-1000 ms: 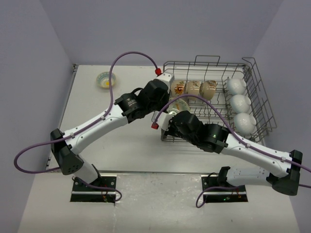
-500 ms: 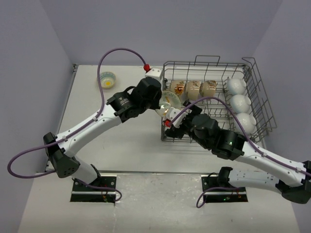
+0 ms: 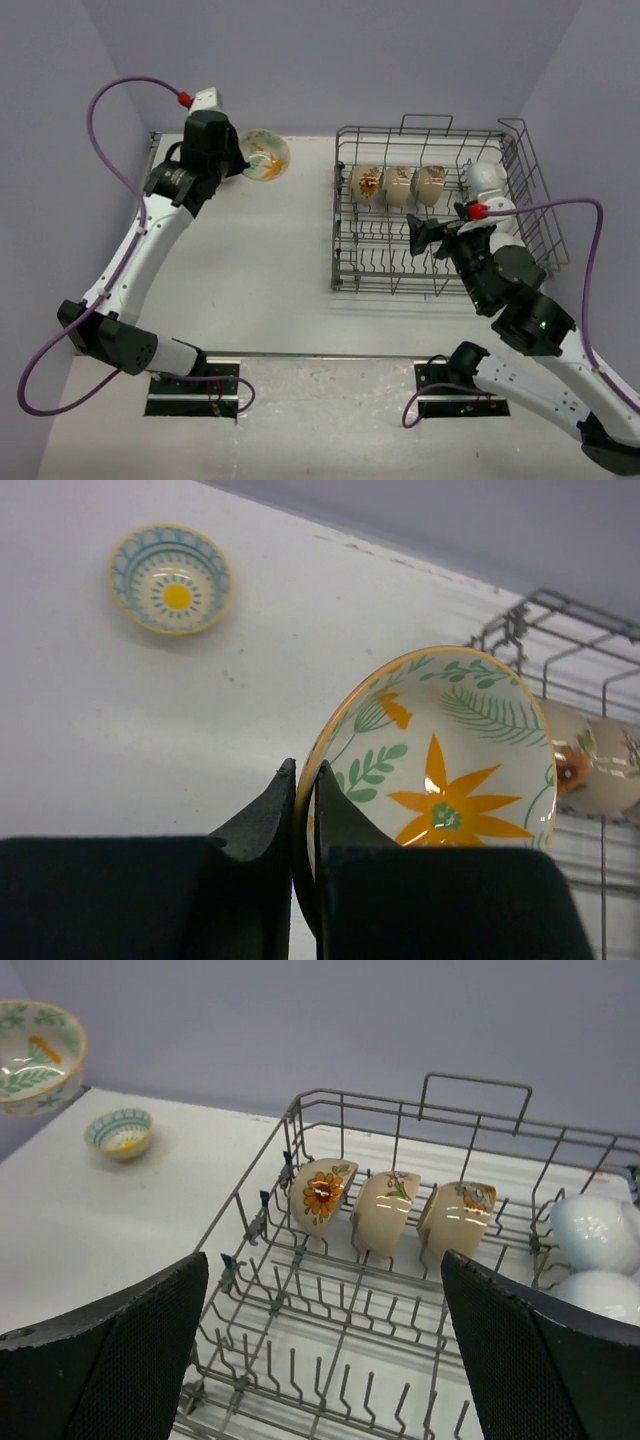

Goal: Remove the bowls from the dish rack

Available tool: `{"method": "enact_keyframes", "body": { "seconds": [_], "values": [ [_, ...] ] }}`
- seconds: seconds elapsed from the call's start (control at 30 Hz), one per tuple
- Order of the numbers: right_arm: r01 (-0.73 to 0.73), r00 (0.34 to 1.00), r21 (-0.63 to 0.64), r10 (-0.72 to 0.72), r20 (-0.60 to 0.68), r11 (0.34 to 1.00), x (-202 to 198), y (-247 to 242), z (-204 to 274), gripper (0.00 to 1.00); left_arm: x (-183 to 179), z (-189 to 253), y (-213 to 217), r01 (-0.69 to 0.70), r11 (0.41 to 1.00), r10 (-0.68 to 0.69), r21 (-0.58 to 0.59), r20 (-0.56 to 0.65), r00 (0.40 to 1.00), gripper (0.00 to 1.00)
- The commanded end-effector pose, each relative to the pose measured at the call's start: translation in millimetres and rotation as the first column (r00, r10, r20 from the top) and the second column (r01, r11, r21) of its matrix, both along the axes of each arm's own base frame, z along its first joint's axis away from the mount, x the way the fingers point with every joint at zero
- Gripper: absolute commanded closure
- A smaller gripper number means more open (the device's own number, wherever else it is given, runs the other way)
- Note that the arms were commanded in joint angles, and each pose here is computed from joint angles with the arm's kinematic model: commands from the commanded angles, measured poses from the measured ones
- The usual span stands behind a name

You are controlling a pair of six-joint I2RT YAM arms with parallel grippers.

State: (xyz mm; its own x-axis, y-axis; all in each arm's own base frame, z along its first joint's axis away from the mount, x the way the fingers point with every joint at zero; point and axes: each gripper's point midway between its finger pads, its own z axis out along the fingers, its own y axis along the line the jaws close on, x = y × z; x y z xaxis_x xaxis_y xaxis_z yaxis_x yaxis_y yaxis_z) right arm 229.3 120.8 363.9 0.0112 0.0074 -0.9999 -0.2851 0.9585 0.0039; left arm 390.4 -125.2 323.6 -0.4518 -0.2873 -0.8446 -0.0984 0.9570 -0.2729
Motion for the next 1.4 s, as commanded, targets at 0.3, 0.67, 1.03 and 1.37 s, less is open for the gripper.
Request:
{"method": "enact_keyframes", "body": {
  "seconds": [0.3, 0.67, 1.03, 1.37],
  "values": [
    [-0.063, 0.983, 0.217, 0.098, -0.156, 0.974, -7, 18, -41, 0.01, 84, -26, 149, -0.303, 0.923, 0.319, -0.237, 0.031, 0.947, 1.00],
    [-0.127, 0.981, 0.218, 0.155, -0.116, 0.968, -21, 16, -41, 0.01, 181, -120, 188, -0.268, 0.912, 0.250, -0.311, -0.097, 0.963, 1.00],
    [-0.152, 0.976, 0.181, 0.177, -0.128, 0.972, -22, 20, -52, 0.01, 226, -165, 198, -0.259, 0.935, 0.231, -0.244, -0.136, 0.963, 1.00],
    [-0.168, 0.974, 0.169, 0.190, -0.122, 0.971, -21, 23, -52, 0.01, 231, -189, 187, -0.242, 0.959, 0.211, -0.148, -0.198, 0.957, 1.00]
  ]
}}
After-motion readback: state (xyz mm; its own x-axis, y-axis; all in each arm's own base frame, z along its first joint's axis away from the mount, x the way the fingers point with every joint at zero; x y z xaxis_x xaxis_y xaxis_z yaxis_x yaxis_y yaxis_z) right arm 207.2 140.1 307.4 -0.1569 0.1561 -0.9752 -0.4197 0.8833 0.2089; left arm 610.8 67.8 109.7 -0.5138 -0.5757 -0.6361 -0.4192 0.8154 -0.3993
